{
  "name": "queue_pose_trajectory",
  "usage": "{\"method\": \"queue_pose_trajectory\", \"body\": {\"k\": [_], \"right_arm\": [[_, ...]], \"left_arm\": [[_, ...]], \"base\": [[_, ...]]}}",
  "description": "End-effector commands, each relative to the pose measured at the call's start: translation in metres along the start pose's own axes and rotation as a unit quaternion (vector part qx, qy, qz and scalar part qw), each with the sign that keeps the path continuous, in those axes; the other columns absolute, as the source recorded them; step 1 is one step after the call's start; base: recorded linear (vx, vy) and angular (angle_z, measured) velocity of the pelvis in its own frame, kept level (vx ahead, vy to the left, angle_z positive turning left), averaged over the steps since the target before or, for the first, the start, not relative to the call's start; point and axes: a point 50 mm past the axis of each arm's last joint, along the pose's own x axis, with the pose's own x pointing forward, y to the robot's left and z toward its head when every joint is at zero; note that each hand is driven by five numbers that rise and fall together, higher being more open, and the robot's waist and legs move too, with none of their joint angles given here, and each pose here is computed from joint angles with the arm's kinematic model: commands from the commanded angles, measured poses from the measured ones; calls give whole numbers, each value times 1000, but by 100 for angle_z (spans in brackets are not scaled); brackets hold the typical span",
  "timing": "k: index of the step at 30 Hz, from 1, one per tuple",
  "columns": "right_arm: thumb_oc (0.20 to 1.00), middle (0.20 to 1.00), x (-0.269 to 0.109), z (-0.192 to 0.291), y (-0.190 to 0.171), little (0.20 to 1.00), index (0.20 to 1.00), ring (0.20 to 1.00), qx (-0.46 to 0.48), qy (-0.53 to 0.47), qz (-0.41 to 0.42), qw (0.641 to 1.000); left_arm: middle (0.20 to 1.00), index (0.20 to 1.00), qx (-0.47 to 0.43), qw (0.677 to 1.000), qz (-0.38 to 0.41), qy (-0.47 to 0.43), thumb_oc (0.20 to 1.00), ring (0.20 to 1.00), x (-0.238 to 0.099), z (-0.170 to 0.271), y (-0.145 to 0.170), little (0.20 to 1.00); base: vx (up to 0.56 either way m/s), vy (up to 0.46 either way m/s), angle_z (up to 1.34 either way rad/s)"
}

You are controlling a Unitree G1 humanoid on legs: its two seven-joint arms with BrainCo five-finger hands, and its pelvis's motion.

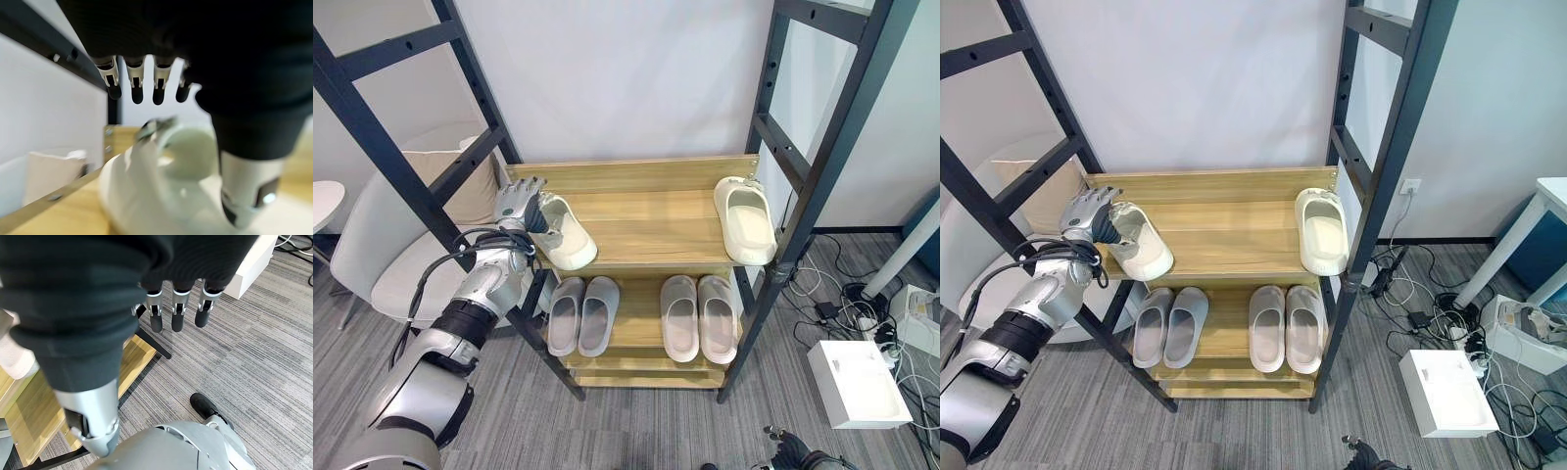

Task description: Arrange the slippers neatly on the shoe rack.

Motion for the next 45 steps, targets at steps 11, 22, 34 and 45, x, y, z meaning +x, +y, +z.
{"method": "queue_pose_trajectory", "body": {"k": [11, 22, 34, 45], "right_arm": [[1000, 1000, 4, 33, -3, 1000, 1000, 1000, -40, -73, 6, 996], [1000, 1000, 6, 42, -4, 1000, 1000, 1000, -42, -91, 5, 995], [1000, 1000, 6, 42, 0, 1000, 1000, 1000, -18, -94, -7, 995], [1000, 1000, 5, 31, -6, 1000, 1000, 1000, -6, -77, -27, 997]], "left_arm": [[200, 200, 147, 988, -6, 51, 200, 200, 35, 4, 25, 200], [200, 200, 156, 987, 22, 15, 200, 200, 41, 27, 38, 200], [200, 200, 106, 972, 186, -101, 200, 200, 25, 60, 96, 200], [200, 200, 95, 939, 274, -183, 200, 200, -1, 66, 130, 200]], "base": [[3, 3, -2], [5, 7, -5], [0, 0, 0], [0, 0, 0]]}}
